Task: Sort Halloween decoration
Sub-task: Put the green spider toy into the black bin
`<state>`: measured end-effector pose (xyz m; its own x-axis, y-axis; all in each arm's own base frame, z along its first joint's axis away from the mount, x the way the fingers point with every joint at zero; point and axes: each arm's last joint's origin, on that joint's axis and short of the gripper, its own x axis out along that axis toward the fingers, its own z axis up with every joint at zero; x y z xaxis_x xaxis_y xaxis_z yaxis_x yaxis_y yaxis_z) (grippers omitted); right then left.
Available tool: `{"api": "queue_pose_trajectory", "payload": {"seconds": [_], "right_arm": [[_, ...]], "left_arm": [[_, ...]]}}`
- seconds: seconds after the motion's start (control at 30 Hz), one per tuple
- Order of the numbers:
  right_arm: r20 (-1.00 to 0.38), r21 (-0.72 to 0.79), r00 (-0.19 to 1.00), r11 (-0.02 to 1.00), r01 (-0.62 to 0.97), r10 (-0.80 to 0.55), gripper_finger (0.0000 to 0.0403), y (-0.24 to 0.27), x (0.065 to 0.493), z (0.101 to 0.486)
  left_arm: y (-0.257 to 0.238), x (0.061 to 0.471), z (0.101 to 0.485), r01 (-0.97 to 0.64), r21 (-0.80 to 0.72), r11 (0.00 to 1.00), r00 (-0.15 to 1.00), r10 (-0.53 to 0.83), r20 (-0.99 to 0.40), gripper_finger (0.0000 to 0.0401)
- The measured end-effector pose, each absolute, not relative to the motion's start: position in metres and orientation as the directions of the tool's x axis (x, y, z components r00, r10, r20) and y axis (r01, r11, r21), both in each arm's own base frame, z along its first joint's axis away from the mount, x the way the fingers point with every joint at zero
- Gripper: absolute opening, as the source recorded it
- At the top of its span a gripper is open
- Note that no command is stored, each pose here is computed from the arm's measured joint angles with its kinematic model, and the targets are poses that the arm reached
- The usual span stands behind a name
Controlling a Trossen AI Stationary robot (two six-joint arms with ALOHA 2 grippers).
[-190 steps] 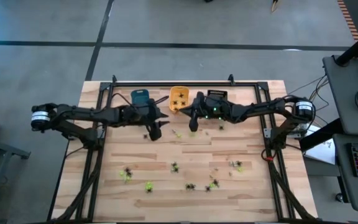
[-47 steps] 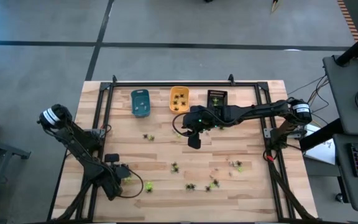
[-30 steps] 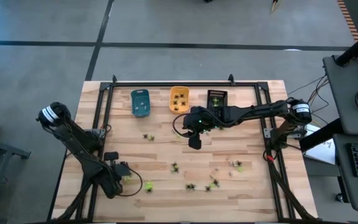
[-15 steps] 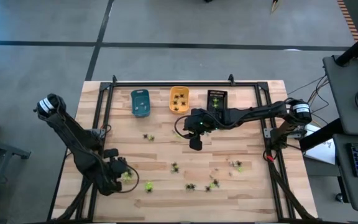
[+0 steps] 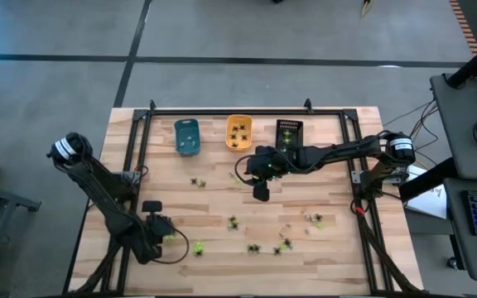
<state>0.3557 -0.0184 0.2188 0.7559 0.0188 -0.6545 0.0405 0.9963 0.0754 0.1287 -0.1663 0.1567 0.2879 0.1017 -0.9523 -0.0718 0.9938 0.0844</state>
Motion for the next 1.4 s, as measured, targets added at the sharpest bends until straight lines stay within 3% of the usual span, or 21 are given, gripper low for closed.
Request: {"api": "queue_pose_trajectory", "payload": {"seconds": [0.17, 0.67, 0.83, 1.03, 1.4], "right_arm": [[-0.653, 0.072, 0.757, 0.997, 0.037, 0.019, 0.0146, -0.018, 0.356, 0.219], [-0.651, 0.075, 0.759, 0.996, 0.038, 0.020, 0.0146, -0.018, 0.356, 0.220], [-0.649, 0.081, 0.760, 0.996, 0.043, 0.020, 0.0146, -0.018, 0.356, 0.220], [-0.649, 0.081, 0.760, 0.996, 0.043, 0.020, 0.0146, -0.018, 0.356, 0.220], [-0.649, 0.081, 0.760, 0.996, 0.043, 0.020, 0.0146, -0.018, 0.356, 0.220]], "left_arm": [[-0.167, 0.128, 0.146, -0.052, 0.126, 0.991, 0.238, 0.135, -0.962, 0.0142], [-0.166, 0.127, 0.133, -0.087, 0.136, 0.987, 0.205, 0.151, -0.967, 0.0103], [-0.164, 0.125, 0.129, -0.122, 0.123, 0.985, 0.197, 0.145, -0.970, 0.0073], [-0.163, 0.124, 0.128, -0.124, 0.123, 0.985, 0.194, 0.146, -0.970, 0.0006], [-0.155, 0.121, 0.137, -0.170, 0.129, 0.977, 0.236, 0.168, -0.957, 0.0000]]}}
